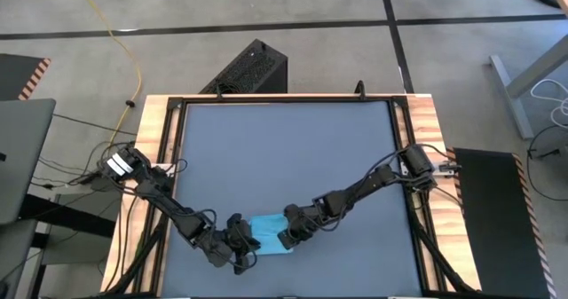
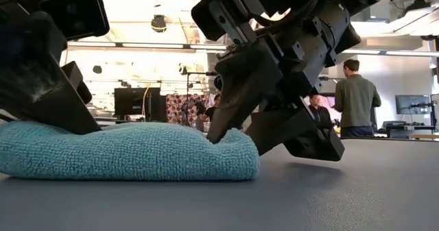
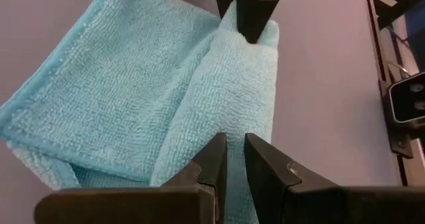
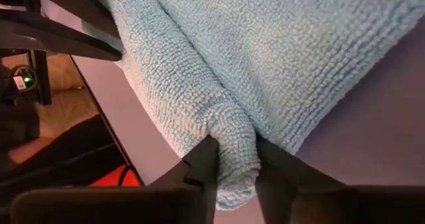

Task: Roll towel
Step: Roll the blue towel

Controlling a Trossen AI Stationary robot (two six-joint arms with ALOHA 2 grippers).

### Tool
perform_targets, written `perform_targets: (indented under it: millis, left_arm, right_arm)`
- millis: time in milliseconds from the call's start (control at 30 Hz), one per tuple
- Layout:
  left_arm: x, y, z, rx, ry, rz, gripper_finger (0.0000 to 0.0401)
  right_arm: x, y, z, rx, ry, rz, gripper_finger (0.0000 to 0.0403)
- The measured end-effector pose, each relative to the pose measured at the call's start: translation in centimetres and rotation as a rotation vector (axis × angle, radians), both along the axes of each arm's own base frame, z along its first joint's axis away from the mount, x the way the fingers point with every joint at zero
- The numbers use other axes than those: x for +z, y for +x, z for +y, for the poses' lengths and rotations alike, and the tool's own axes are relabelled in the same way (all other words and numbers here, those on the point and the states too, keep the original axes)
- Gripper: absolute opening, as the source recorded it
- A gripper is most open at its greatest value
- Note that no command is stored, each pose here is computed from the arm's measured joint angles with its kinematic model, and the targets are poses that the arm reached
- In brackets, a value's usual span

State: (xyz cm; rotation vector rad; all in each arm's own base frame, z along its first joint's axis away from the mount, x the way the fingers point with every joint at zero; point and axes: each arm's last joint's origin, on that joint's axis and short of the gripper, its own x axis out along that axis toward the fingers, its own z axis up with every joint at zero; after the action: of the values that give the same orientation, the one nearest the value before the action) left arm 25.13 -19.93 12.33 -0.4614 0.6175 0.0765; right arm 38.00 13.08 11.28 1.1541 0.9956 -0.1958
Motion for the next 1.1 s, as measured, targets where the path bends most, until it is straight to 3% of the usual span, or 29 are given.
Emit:
perform_targets:
  millis: [300, 733, 1100]
  left_arm:
    - [-0.2, 0.0, 0.1, 0.005, -0.021, 0.026, 0.0045]
    - [-0.3, -0.1, 0.2, 0.012, -0.028, 0.042, 0.0045]
    - [-0.3, -0.1, 0.2, 0.009, -0.029, 0.042, 0.0045]
  right_arm:
    - [1.2, 0.0, -0.1, 0.021, 0.026, -0.033, 0.0160]
    - [3.0, -0.9, -0.5, 0.025, -0.042, -0.016, 0.0160]
    - [6.4, -2.4, -0.7, 0.071, -0.123, -0.053, 0.0159]
